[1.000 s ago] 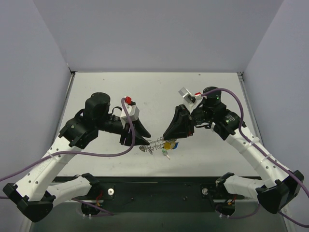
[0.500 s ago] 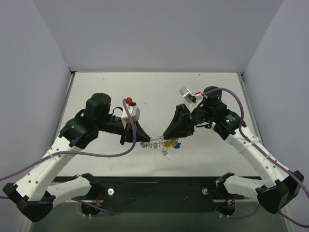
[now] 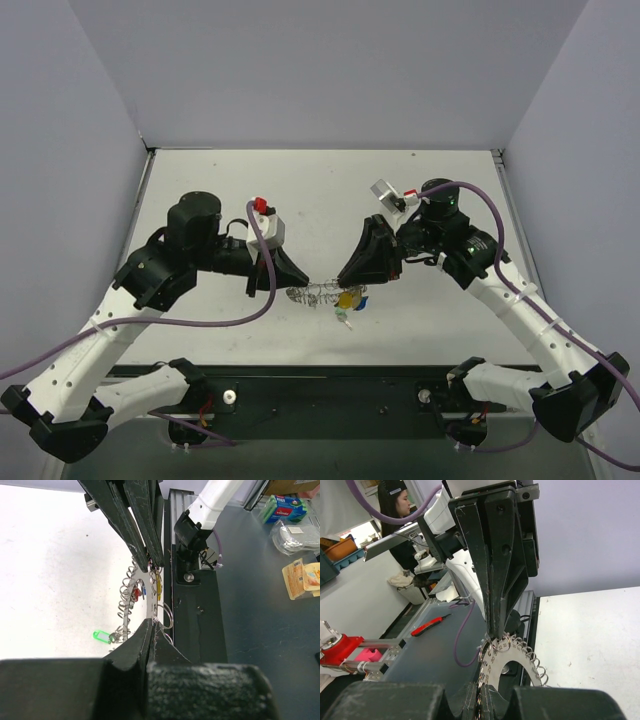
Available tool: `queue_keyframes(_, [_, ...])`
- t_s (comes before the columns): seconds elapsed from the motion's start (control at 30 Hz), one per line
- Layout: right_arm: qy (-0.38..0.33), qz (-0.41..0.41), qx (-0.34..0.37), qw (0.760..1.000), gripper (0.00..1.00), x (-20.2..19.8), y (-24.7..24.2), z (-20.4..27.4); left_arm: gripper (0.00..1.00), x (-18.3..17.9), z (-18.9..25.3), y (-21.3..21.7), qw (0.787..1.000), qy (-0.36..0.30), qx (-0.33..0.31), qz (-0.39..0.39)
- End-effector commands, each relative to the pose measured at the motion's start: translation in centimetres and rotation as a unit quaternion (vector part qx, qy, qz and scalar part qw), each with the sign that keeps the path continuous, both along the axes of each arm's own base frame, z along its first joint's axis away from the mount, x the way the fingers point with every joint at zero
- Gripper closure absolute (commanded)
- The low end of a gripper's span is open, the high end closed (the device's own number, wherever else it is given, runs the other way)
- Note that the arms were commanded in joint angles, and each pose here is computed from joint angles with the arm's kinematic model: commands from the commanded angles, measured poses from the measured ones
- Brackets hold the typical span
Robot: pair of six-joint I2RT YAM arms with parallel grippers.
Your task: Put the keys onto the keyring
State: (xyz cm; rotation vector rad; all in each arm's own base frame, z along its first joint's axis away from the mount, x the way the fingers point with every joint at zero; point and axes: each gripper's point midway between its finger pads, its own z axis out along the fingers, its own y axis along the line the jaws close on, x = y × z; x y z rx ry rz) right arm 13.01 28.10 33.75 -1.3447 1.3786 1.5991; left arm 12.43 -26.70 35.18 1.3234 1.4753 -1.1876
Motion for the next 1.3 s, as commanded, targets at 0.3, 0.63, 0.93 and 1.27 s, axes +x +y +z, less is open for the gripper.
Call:
queue_keyframes(0.3, [-0.076, -0.015, 0.036, 0.996, 0.77, 0.8, 0.0, 2.5, 1.00, 1.2, 3.1, 0.0, 0.999, -0.031, -0.019, 0.025])
queue_keyframes(0.63, [-0.123, -0.063, 0.047, 0.989, 0.28, 2.0, 0.0, 3.5, 1.00, 1.7, 3.1, 0.0, 0.999, -0.024, -0.018, 0.044])
queue_keyframes(0.93, [-0.078, -0.148, -0.029, 0.985, 0.27, 4.9, 1.2, -1.4, 1.00, 5.5, -2.1, 1.4, 0.989, 0.034, 0.023, 0.144])
queue_keyframes(1.27, [-0.005, -0.237, -0.254, 0.938, 0.15, 3.2, 3.7, -14.7, 0.42, 11.0, -7.6, 6.5, 0.931, 0.145, 0.017, 0.335])
